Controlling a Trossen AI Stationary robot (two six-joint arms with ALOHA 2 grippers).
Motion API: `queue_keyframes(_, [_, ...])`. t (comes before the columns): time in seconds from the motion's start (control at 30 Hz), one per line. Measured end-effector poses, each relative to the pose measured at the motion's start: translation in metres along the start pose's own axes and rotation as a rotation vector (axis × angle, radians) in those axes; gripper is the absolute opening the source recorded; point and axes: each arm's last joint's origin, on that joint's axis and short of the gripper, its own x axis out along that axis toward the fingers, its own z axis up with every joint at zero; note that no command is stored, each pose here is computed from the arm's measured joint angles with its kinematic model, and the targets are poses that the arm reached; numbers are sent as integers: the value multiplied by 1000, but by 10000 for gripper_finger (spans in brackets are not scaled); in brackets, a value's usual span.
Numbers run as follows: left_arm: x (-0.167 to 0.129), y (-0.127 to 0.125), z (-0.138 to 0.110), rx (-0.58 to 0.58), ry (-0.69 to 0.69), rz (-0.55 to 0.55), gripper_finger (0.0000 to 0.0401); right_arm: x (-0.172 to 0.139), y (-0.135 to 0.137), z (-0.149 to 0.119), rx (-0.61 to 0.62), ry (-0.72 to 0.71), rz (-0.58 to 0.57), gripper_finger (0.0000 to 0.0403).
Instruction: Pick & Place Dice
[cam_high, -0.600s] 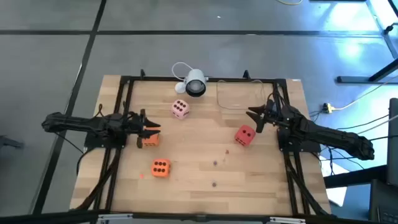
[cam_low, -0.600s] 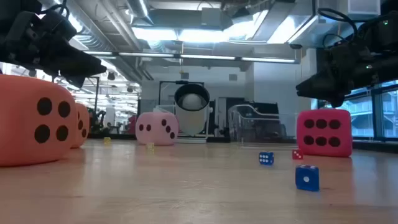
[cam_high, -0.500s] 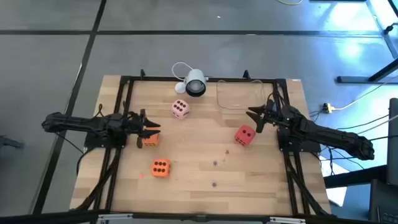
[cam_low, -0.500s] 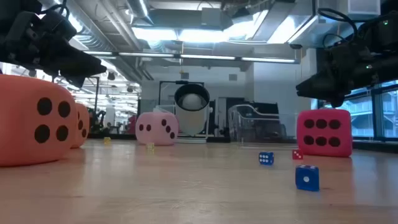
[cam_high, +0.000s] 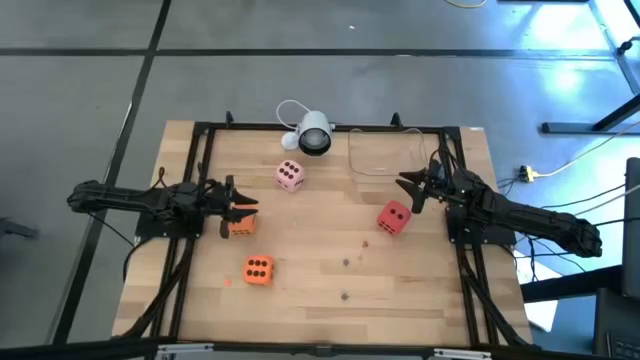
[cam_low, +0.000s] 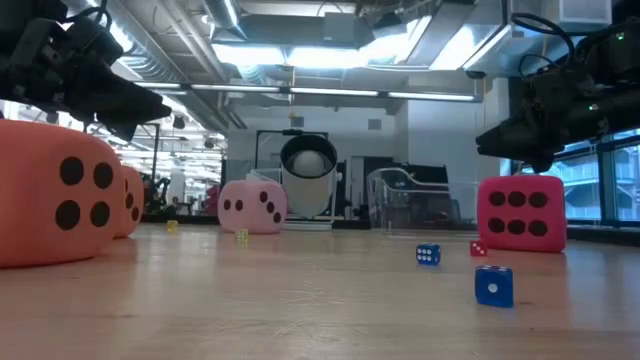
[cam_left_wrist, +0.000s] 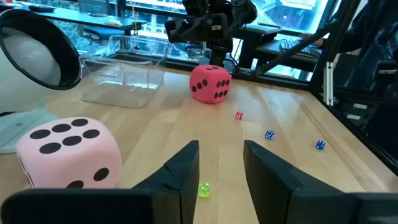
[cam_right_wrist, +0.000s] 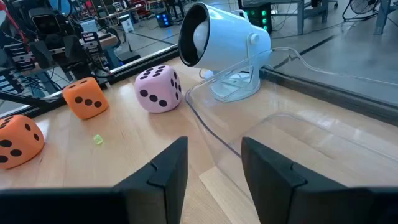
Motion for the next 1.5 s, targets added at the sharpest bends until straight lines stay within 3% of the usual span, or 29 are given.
queue_keyframes(1.5, [0,0,0,0,0,0,118,0,0,2,4,-21,-25,151])
